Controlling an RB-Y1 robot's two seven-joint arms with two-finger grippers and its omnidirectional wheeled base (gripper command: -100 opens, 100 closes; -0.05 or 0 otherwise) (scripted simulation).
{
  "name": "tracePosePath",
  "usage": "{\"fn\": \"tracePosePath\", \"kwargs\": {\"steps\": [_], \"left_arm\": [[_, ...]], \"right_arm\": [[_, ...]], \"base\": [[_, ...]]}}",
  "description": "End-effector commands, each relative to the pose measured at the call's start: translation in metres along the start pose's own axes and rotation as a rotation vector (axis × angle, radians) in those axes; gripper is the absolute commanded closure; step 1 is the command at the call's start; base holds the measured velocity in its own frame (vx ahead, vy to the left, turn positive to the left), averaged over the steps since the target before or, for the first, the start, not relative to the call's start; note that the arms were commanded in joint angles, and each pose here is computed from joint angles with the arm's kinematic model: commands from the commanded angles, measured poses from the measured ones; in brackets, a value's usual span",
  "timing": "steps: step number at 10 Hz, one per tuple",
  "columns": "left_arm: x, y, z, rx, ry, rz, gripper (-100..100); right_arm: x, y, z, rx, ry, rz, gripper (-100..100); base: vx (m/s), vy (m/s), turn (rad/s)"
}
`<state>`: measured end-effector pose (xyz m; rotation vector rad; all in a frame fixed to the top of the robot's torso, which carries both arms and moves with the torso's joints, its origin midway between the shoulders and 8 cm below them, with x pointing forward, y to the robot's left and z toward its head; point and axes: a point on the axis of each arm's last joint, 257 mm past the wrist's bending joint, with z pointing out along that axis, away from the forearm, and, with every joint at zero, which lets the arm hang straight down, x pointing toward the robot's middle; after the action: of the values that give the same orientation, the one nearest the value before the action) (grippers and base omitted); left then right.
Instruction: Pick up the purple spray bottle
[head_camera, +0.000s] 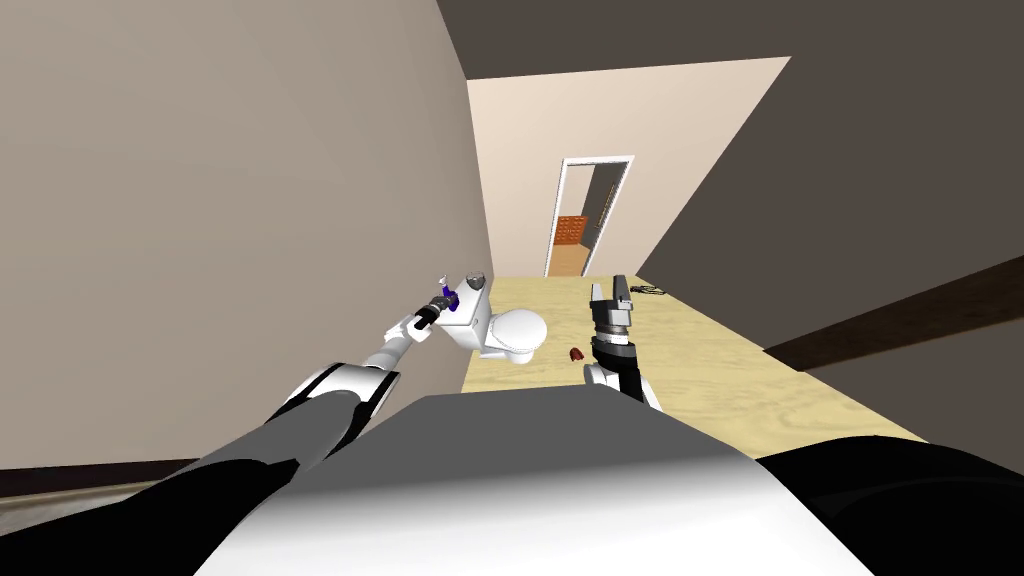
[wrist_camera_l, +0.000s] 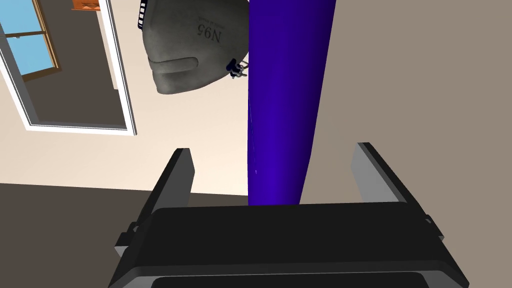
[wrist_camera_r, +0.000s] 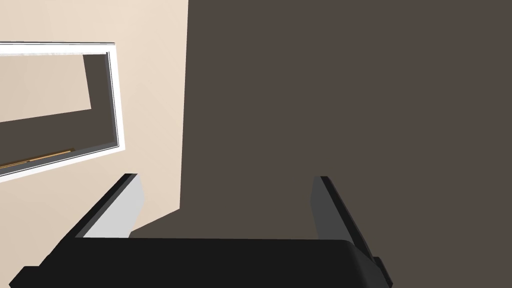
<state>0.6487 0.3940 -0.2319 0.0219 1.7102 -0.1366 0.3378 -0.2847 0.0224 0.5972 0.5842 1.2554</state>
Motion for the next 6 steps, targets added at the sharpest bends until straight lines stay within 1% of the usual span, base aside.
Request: {"fn": "tracePosePath", "kwargs": {"steps": [1,2,3,4,5,6], "left_arm": [[-0.005,0.006,0.006,-0.018,0.006,0.000,-100],[-0.003,0.007,0.005,-0.021,0.009,-0.001,-100],[-0.005,-0.017,0.017,0.018,0.011,0.018,-100],[-0.017,-0.024,0.021,0.030,-0.008,0.021,-100],[-0.026,-0.020,0.027,0.019,-0.012,0.021,-100],[-0.035,-0.021,0.031,0.018,-0.021,0.022,-100]], "right_arm": [[0.000,0.000,0.000,0.000,0.000,0.000,0],[0.000,0.000,0.000,0.000,0.000,0.000,0],[0.000,0.000,0.000,0.000,0.000,0.000,0],[0.000,0.000,0.000,0.000,0.000,0.000,0],[0.000,0.000,0.000,0.000,0.000,0.000,0],[0.000,0.000,0.000,0.000,0.000,0.000,0]], "base": [[-0.009,-0.004,0.001],[0.010,-0.004,0.002],[-0.067,0.016,-0.007],[-0.107,0.018,-0.014],[-0.061,0.013,-0.006],[-0.013,0.007,0.003]]}}
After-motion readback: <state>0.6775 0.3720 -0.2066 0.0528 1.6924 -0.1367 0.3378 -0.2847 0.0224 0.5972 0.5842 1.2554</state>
